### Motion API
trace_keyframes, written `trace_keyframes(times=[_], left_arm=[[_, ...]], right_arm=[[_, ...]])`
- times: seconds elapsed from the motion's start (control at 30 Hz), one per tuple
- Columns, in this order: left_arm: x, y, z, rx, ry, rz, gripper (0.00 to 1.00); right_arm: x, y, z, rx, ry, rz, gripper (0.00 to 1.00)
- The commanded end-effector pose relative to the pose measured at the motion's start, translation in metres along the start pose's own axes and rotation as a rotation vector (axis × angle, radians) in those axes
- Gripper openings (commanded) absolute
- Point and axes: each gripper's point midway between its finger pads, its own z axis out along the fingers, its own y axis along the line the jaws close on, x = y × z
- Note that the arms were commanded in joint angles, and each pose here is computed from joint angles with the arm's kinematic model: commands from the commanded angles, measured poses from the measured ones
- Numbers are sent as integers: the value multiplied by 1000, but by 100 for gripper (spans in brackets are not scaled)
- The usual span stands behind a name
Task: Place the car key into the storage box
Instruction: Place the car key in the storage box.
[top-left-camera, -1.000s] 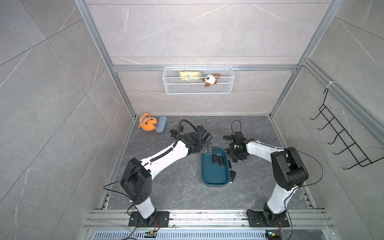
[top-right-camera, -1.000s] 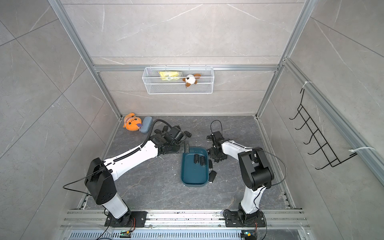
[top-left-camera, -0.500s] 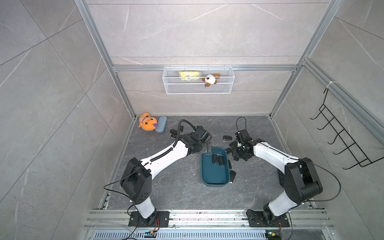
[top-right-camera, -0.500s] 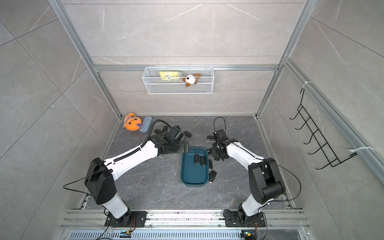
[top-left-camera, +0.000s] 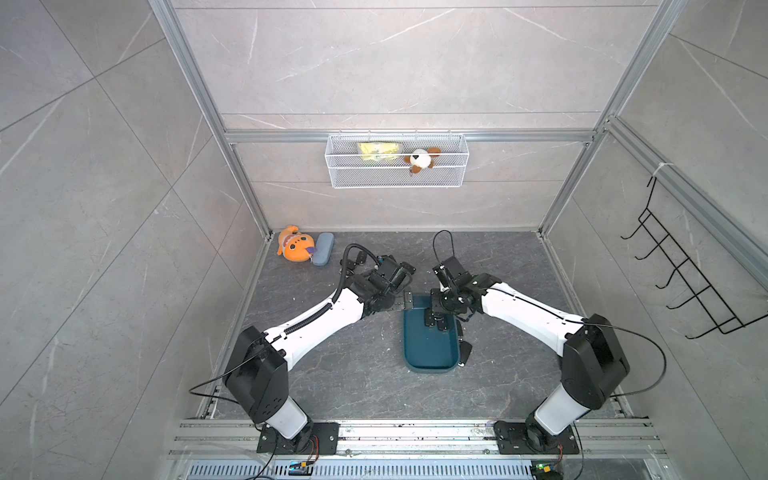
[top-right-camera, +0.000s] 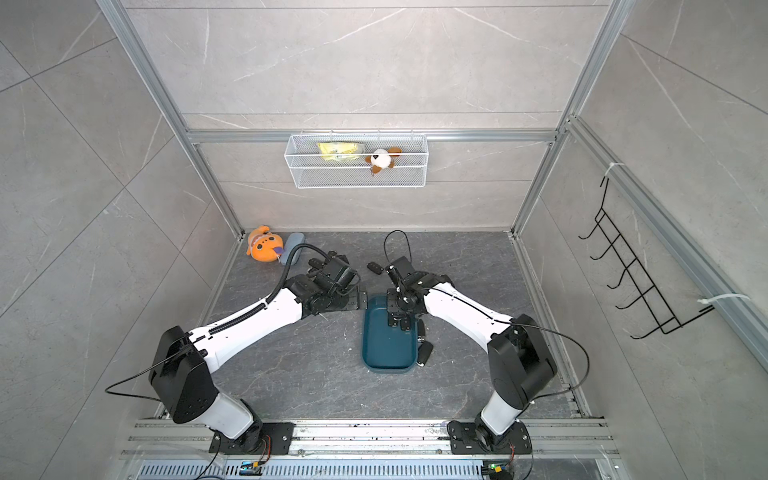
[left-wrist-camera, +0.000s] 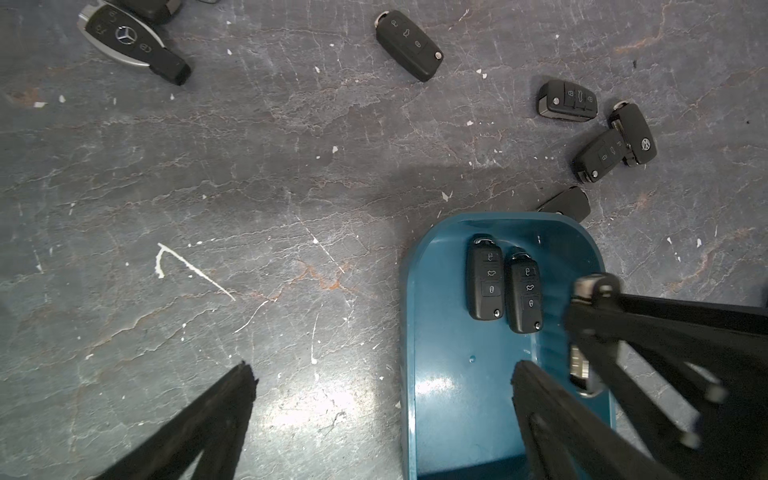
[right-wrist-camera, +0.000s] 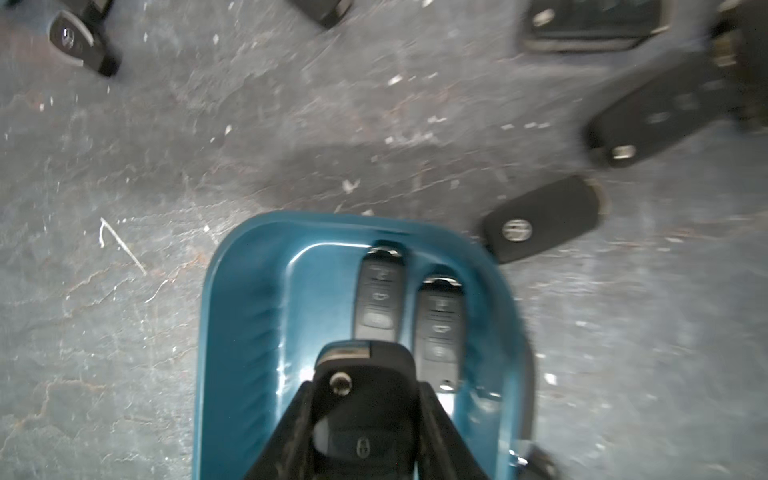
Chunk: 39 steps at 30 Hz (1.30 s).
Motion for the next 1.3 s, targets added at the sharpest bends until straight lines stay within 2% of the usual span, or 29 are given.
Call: trace_keyframes(times=[0.0,0.33,0.67,0.9,1.07,1.2,1.27], left_arm=[[-9,10,-18,-4,-54,-35,100],[-4,32,-34,-37,-77,-68,100],[-2,40,-39,-55,-85,-75,100],[-4,40,-37,-56,-82,-76,100],[-5,38,-35,-52,-79,-75,100],[-5,36,-34,-47,-74,-73,100],[-4,36,-33,-46,-69,-72,100]], right_arm=[[3,12,18,15,19,21,28],[6,39,58,11,59,9,28],[4,29,83,105,79,24,28],[10,10,87,209,99,15,28],[13,6,86,222,98,9,29],[12,8,85,210,98,-2,32],[10,10,84,204,95,-5,38]])
